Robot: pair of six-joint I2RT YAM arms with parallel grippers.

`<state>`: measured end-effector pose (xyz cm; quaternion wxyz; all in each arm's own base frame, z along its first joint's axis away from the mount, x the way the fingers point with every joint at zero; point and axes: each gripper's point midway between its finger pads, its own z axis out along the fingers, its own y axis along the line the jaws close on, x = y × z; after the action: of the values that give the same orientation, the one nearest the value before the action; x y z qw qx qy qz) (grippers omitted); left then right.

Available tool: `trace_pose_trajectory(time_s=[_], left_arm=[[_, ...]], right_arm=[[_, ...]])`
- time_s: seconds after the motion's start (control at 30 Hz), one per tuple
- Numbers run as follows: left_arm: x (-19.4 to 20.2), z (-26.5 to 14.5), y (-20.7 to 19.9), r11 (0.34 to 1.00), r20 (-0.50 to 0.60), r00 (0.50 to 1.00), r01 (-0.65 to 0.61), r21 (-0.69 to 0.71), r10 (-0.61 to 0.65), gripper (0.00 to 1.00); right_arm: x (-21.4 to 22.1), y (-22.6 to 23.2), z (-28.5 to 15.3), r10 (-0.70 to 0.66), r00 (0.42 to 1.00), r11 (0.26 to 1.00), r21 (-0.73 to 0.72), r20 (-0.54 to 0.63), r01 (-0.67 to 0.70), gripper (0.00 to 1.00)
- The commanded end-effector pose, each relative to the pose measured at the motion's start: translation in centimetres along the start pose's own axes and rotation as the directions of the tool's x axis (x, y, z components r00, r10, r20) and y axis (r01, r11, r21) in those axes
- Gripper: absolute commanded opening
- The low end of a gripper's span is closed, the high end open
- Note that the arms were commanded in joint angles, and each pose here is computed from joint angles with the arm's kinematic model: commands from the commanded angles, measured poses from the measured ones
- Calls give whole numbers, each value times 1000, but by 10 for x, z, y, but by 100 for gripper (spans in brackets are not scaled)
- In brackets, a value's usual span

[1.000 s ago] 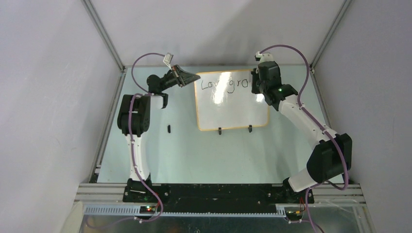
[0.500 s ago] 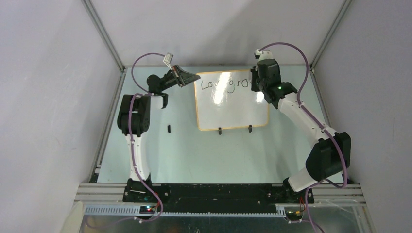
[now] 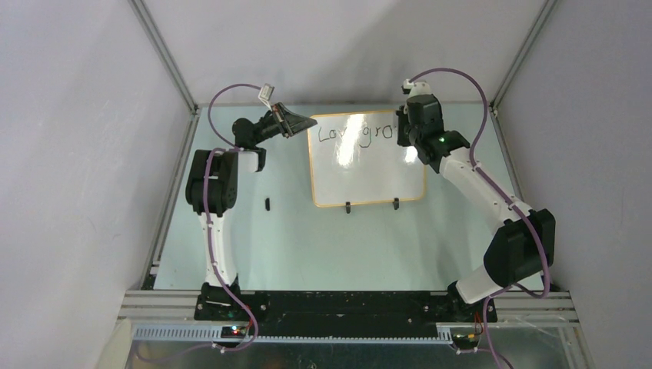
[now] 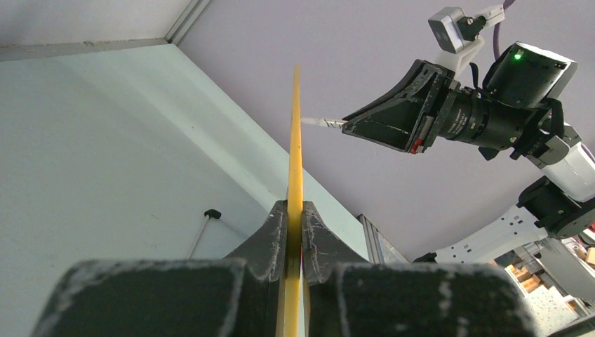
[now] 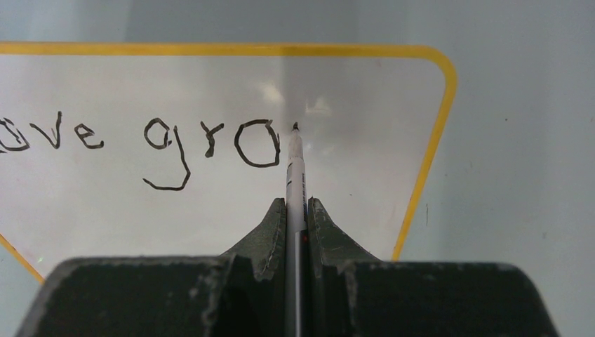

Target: Write a sentence on the whiteboard

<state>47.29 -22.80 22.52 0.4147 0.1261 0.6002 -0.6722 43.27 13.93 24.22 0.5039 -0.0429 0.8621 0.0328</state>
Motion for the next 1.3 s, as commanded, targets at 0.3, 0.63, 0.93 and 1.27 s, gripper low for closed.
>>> trace_pose_trajectory(time_s=[0.3, 0.63, 0.93, 1.27], left_arm=[[-9, 5, -29, 995, 0, 996, -90, 44, 90, 0], [-9, 5, -28, 995, -1, 996, -89, 43, 89, 0], [-9, 5, -27, 995, 0, 996, -87, 41, 87, 0], [-9, 5, -27, 995, -4, 996, -87, 40, 88, 0]], right_arm=[[8, -7, -15, 17, 1000, 1000, 24, 9, -17, 0], [-1, -7, -15, 22, 999, 1000, 15, 48, -22, 0], [-17, -7, -10, 17, 998, 1000, 17, 63, -18, 0], [-31, -9, -7, 13, 997, 1000, 21, 76, -15, 0]])
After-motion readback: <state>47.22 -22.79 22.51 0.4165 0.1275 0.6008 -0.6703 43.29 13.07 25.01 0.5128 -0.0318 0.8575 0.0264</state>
